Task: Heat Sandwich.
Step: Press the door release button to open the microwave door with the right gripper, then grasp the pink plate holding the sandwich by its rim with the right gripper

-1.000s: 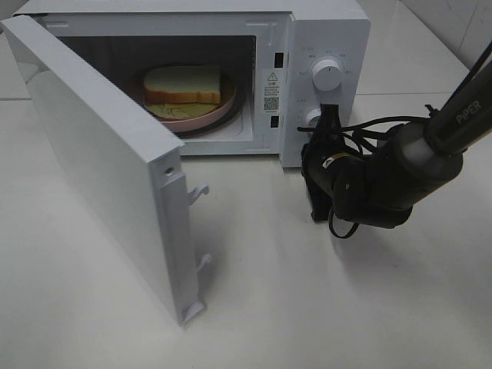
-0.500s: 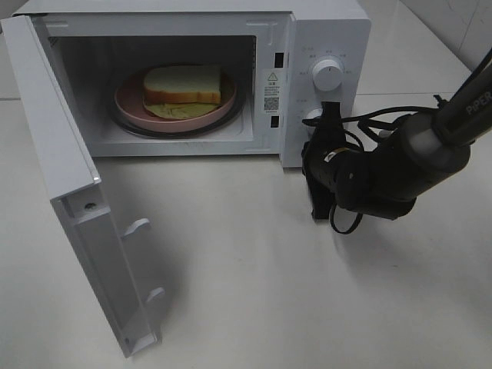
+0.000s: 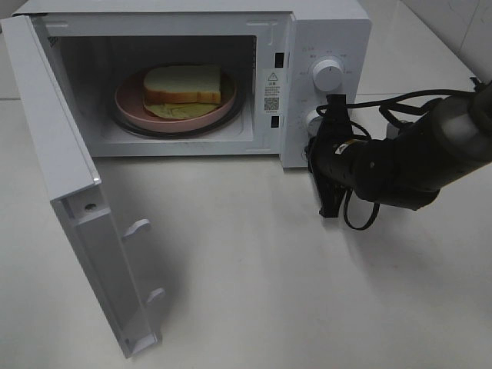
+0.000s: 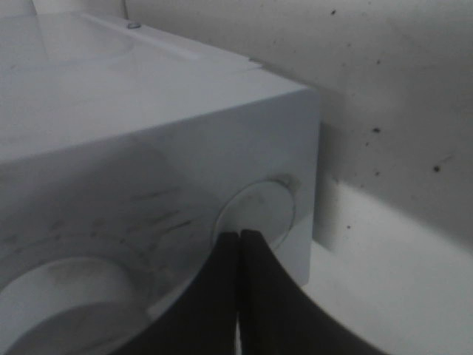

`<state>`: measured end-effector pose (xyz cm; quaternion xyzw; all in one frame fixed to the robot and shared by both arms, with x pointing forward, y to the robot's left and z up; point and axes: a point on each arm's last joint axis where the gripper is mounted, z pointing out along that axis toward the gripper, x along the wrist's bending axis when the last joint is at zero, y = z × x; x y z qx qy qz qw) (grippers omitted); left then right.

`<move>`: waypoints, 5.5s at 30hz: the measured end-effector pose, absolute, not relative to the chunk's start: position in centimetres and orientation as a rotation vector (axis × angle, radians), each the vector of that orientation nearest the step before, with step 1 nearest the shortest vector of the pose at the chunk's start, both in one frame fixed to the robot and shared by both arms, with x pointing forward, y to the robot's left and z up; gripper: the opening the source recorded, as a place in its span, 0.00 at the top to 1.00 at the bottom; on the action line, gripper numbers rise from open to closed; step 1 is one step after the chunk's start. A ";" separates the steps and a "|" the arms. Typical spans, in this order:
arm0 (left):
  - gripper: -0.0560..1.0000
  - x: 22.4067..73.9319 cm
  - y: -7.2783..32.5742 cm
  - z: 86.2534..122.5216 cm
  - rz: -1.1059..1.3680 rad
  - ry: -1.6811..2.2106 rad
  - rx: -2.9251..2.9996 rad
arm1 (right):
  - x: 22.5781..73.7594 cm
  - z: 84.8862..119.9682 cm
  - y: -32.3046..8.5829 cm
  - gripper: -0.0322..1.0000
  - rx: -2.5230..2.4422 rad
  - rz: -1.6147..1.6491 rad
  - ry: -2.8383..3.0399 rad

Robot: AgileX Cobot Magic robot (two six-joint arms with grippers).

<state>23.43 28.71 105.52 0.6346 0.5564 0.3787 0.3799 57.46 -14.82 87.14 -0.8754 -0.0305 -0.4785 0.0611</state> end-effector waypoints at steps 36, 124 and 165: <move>0.01 23.4 28.7 105.5 0.967 1.421 1.621 | 49.6 96.1 -14.1 0.93 -2.385 -0.796 -1.685; 0.01 23.4 28.7 105.5 0.967 1.421 1.621 | 50.5 102.8 -11.4 0.13 0.495 -0.231 -3.459; 0.01 23.4 28.7 105.5 0.968 1.421 1.621 | 61.9 96.1 0.7 0.18 0.563 -0.419 -3.564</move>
